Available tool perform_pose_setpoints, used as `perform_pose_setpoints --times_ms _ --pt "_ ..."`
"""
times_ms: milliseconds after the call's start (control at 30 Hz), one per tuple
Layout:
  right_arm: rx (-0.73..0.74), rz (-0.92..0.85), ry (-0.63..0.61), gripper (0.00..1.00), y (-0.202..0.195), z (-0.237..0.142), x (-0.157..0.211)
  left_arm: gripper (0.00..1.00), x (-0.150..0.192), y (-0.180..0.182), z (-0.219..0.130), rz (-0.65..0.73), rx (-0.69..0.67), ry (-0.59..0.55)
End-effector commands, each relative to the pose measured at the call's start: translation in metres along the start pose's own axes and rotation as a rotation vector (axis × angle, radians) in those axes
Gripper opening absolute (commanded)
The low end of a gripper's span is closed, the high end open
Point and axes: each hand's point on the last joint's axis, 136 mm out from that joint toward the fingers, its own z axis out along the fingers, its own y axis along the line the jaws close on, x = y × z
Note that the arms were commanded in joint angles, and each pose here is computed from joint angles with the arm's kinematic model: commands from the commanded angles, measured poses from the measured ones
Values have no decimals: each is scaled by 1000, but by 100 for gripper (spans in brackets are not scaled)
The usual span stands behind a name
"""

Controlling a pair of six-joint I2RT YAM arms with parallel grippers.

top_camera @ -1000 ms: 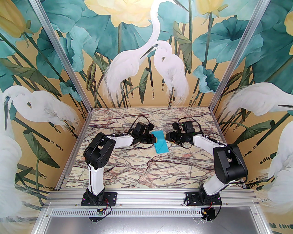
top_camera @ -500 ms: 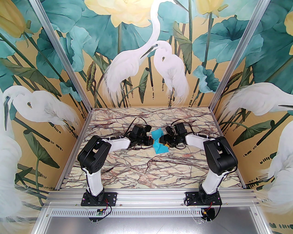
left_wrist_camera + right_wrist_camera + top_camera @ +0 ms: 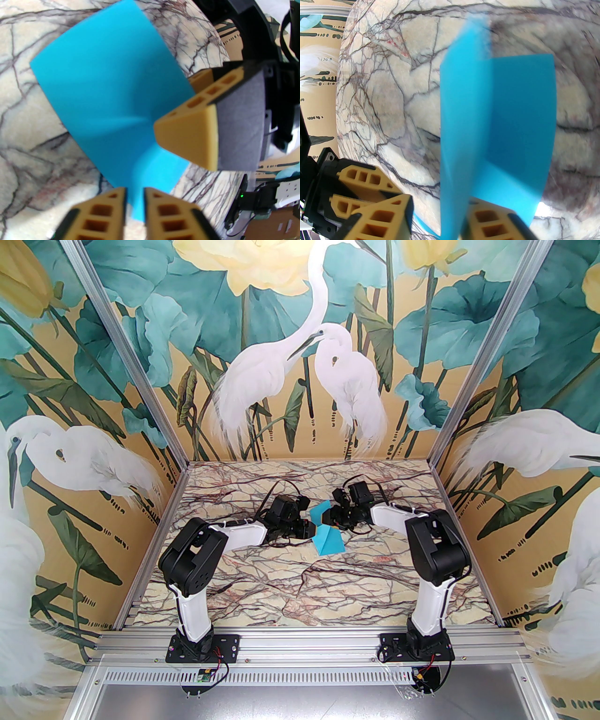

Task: Fold a paper plane with a square sheet of paper (fold left side to right side)
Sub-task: Turn over the paper at the center of the table.

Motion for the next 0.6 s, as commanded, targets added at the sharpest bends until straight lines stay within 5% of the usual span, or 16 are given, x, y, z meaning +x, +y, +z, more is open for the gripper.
perform_pose_setpoints --times_ms 0,300,567 --pt "38 -4 26 34 -7 4 5 36 -19 1 -13 -5 -30 -72" --pt "45 -11 21 26 -7 1 7 58 -29 7 -45 -63 -11 -148" --pt "37 -5 10 25 -3 -2 4 64 -23 9 -65 -72 -23 -176"
